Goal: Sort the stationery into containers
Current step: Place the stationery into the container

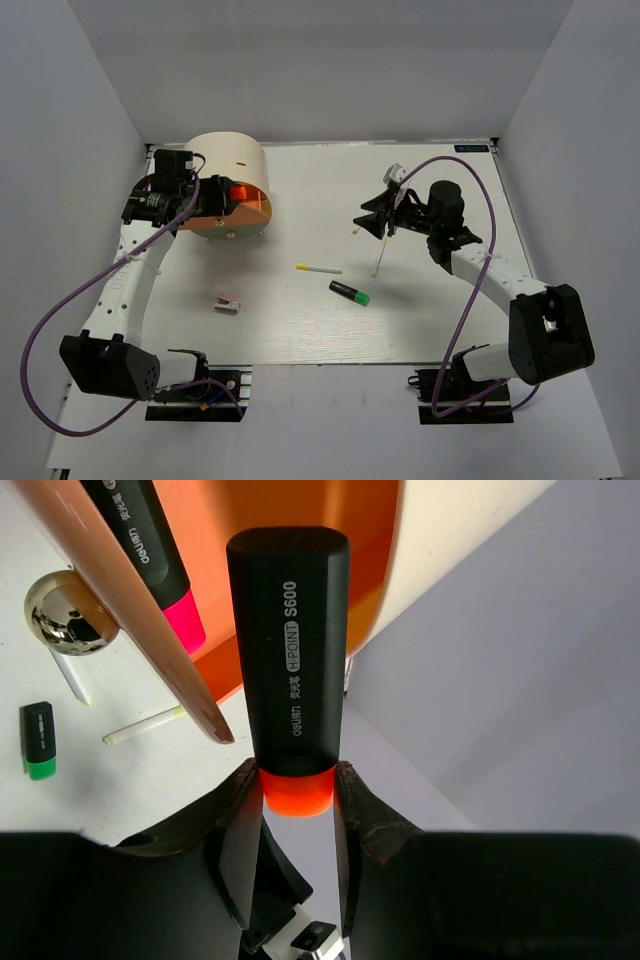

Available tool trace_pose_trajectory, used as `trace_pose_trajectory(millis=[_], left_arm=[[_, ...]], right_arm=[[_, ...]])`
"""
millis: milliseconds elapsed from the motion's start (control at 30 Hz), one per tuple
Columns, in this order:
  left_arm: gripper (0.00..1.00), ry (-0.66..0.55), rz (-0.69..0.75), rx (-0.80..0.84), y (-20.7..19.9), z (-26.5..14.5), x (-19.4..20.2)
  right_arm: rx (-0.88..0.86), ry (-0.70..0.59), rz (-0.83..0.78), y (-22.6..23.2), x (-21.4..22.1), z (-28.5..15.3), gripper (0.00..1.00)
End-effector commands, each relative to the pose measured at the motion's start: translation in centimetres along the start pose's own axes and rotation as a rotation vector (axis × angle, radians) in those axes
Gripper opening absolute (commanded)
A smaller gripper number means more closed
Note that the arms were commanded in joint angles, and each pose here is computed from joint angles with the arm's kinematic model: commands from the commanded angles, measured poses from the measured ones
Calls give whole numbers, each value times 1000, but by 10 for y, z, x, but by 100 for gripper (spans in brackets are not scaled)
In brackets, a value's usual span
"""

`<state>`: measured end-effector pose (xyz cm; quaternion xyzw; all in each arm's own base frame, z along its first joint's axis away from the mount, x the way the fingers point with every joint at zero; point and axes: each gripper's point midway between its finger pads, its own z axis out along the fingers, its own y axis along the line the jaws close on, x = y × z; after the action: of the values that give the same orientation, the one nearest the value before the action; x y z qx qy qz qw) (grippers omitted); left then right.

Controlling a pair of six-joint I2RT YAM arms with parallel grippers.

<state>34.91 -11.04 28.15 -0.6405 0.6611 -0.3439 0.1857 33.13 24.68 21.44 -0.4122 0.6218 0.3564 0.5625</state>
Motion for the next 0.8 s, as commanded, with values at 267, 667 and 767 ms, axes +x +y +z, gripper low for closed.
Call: trace_pose_trajectory(millis=[267,667,767], left_arm=[[47,-3,0,19,-2,-1,1],[52,14,-3,67,-11,-8,5],[54,42,53,131,-26,-13,11]], right_arm=[[22,-44,-51,-3,-14,-6,52],[20,-43,-50,-2,-14,-6,54],[15,-26,-50,-2,-9,-7,58]])
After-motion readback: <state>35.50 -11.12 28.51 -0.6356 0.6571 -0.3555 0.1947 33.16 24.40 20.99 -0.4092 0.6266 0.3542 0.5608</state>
